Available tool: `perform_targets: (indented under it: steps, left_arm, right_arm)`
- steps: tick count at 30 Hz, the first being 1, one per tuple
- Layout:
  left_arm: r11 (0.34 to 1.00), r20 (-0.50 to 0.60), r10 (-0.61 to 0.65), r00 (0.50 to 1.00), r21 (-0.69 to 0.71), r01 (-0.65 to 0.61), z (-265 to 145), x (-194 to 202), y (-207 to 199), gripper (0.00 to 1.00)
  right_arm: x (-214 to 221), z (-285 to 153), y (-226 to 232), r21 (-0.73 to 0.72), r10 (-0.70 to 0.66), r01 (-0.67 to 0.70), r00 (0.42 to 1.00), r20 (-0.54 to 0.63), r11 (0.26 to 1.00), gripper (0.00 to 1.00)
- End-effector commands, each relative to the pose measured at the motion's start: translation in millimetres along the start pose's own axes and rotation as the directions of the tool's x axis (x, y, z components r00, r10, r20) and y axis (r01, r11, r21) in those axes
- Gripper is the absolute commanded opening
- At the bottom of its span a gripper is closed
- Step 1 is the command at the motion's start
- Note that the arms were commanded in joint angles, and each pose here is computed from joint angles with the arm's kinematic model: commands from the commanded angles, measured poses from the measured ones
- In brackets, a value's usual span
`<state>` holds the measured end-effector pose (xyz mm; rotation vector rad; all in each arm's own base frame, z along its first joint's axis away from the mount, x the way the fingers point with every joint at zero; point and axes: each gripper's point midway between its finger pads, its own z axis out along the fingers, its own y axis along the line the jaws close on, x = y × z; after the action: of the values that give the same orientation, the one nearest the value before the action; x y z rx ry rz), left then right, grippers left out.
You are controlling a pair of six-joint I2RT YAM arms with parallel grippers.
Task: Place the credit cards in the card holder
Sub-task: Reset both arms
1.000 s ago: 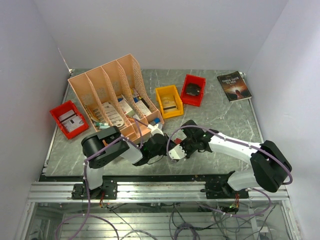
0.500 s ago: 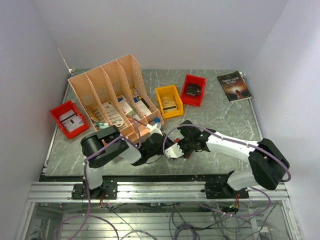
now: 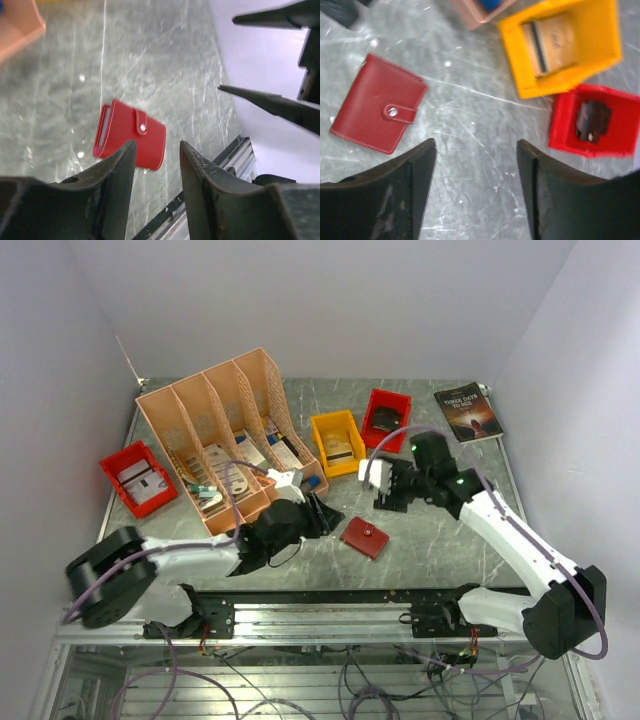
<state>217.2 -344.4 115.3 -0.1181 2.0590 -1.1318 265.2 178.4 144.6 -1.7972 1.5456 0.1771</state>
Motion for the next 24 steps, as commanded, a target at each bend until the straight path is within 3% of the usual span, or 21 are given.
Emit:
perform_targets:
  steps: [1, 4, 9, 15, 19, 24]
  left_arm:
    - [0.975, 0.153, 0.220, 0.963, -0.073, -0.211, -35.0, -57.6, -7.9, 0.57]
    - [0.959, 0.258, 0.279, 0.925, -0.117, -0.256, -70.2, -103.1, -25.1, 0.98]
    - [0.926, 0.369, 0.376, 0.850, -0.126, -0.356, -132.0, -171.7, -70.6, 0.98]
    - [0.883, 0.337, 0.469, 0.817, -0.193, -0.427, -178.8, -229.6, -128.1, 0.98]
    - [0.858, 0.284, 0.514, 0.809, -0.165, -0.487, -189.4, -242.5, -159.1, 0.98]
    - [0.859, 0.318, 0.505, 0.802, -0.088, -0.505, -205.2, -256.3, -192.5, 0.98]
  right_arm:
    - [-24.0, -45.4, -45.1, 0.116, 0.230, -0.243, 0.966, 0.115, 0.963, 0.71]
    - [-36.7, -87.0, -95.0, 0.282, 0.341, -0.392, 0.916, 0.212, 0.876, 0.97]
    - [-62.1, -158.6, -157.6, 0.423, 0.481, -0.640, 0.765, 0.428, 0.642, 1.00]
    - [-103.9, -223.1, -187.3, 0.405, 0.498, -0.772, 0.629, 0.597, 0.490, 1.00]
    - [-128.7, -256.7, -192.4, 0.416, 0.444, -0.747, 0.651, 0.615, 0.518, 0.99]
    - [-157.6, -284.3, -192.4, 0.392, 0.389, -0.730, 0.649, 0.653, 0.560, 1.00]
